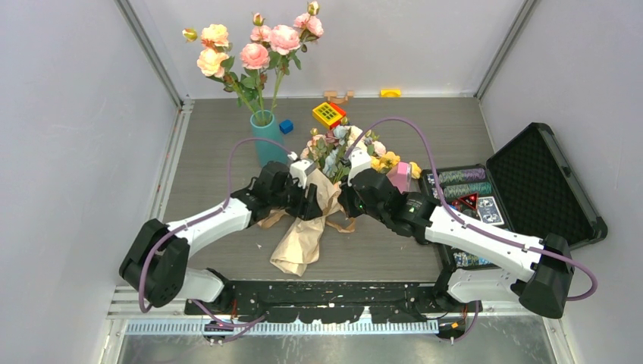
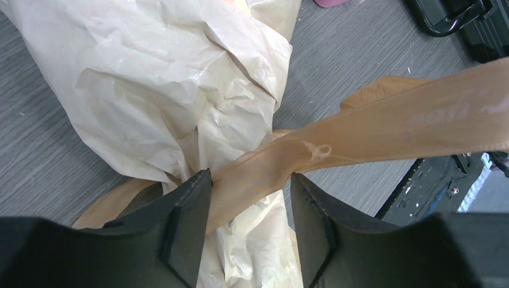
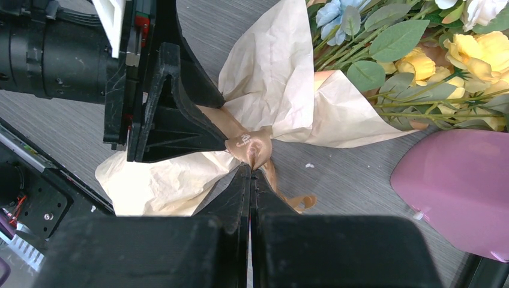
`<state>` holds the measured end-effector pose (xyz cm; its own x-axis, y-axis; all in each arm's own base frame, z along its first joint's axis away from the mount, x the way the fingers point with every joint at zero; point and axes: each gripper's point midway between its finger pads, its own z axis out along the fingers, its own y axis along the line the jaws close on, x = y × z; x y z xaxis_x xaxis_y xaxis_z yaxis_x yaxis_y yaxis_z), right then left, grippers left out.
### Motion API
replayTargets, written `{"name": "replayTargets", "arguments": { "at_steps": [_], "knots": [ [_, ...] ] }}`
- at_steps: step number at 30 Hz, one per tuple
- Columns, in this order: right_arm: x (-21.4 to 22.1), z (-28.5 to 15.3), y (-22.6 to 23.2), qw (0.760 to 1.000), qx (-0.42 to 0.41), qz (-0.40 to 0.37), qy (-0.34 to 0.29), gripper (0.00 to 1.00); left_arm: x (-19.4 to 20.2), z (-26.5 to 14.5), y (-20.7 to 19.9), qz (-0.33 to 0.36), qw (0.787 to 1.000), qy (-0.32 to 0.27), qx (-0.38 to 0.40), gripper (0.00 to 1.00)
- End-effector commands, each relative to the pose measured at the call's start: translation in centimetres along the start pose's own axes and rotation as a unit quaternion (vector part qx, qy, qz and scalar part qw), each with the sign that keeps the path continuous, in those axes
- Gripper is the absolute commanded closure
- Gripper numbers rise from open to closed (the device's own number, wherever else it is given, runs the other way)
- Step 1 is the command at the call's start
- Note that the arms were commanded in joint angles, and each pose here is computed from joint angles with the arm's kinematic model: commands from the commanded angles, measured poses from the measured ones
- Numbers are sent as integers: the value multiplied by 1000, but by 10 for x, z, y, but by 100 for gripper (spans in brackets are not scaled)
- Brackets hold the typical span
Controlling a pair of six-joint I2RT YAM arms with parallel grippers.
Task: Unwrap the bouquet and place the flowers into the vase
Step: Untie the ribbon from the wrapping paper.
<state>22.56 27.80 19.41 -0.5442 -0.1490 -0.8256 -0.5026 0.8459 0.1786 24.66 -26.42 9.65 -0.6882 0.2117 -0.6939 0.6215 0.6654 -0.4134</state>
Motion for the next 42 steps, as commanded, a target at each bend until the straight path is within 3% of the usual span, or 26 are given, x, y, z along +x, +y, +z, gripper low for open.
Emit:
{"name": "replayTargets", "arguments": {
  "at_steps": [1, 7, 16, 20, 26, 32, 34, 42],
  "knots": [
    [-13, -3, 3, 1000, -2, 5, -25, 100, -13, -10, -5, 14, 999, -33, -3, 51],
    [-13, -2, -1, 1000, 8, 9, -28, 100, -9, -16, -1, 14, 999, -36, -22, 62],
    [-23, -19, -30, 995, 76, 31, -64, 100, -1, -16, 27, -21, 994, -34, -99, 64],
    [-20, -25, -33, 994, 77, 31, -64, 100, -3, -16, 30, -22, 993, -49, -105, 53],
    [-17, -24, -30, 995, 68, 33, -58, 100, -10, -2, 3, -6, 998, -54, -20, 34],
    [-20, -25, -26, 996, 58, 37, -61, 100, -18, 6, 15, 17, 997, -50, -49, 27],
    [-19, -26, -26, 996, 57, 37, -61, 100, -20, 8, 16, 25, 997, -51, -58, 28],
    [-17, -26, -26, 996, 55, 38, -58, 100, -32, 6, 20, 47, 992, -75, -93, 50]
  ]
}}
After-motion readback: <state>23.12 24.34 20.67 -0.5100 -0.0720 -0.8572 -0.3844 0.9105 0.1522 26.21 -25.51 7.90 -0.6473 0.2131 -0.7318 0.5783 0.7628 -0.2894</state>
